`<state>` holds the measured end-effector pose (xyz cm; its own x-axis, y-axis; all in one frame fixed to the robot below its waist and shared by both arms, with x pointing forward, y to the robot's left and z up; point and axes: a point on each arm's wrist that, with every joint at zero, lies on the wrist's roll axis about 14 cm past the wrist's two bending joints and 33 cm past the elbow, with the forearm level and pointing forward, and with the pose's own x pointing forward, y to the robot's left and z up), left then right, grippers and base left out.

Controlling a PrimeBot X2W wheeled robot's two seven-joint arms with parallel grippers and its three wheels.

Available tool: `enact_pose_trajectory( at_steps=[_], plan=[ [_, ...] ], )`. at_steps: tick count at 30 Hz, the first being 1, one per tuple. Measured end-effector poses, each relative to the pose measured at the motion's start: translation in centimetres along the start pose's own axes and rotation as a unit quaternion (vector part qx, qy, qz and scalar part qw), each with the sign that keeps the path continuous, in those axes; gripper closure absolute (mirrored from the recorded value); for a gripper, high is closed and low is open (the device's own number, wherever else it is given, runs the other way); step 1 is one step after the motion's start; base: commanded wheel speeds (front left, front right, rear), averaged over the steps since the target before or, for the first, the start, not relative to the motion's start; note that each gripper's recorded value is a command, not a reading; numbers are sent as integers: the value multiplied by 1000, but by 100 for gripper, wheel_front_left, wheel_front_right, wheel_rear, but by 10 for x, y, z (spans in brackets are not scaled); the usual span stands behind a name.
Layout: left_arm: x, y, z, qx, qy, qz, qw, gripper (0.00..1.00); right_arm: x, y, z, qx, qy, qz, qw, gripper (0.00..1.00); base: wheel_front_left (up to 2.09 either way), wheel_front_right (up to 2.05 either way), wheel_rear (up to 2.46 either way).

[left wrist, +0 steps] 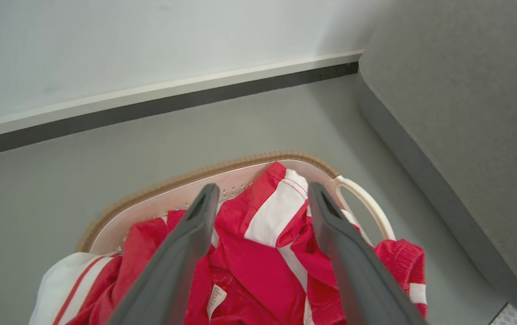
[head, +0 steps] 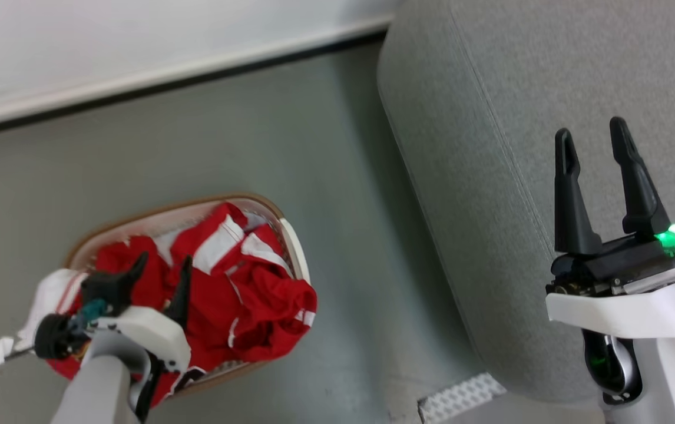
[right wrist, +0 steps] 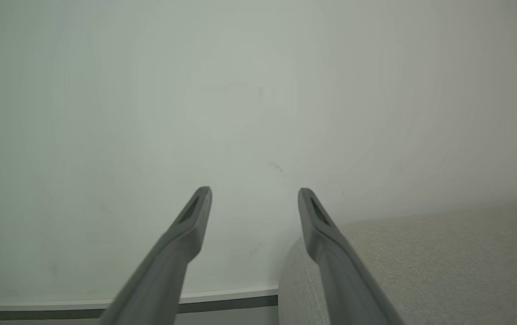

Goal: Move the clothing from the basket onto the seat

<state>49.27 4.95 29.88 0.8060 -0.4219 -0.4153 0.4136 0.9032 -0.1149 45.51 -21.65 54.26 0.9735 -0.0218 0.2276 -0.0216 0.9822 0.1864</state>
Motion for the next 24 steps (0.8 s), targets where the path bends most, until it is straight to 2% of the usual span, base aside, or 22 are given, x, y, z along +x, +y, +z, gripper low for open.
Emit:
enact_pose_trajectory(
  at_steps=[8, 14, 24],
  plan=[
    [56, -8, -55, 15, 81, -49, 995, 0, 15, -13, -23, -14, 15, -7, 1000, 0, 0, 0, 0],
    [81, -24, -103, 32, 155, -90, 983, 0, 19, -19, -34, -20, 25, -12, 999, 0, 0, 0, 0],
    [113, -30, -142, 45, 217, -114, 968, 0, 14, -34, -59, -31, 58, -29, 997, 0, 0, 0, 0]
  ],
)
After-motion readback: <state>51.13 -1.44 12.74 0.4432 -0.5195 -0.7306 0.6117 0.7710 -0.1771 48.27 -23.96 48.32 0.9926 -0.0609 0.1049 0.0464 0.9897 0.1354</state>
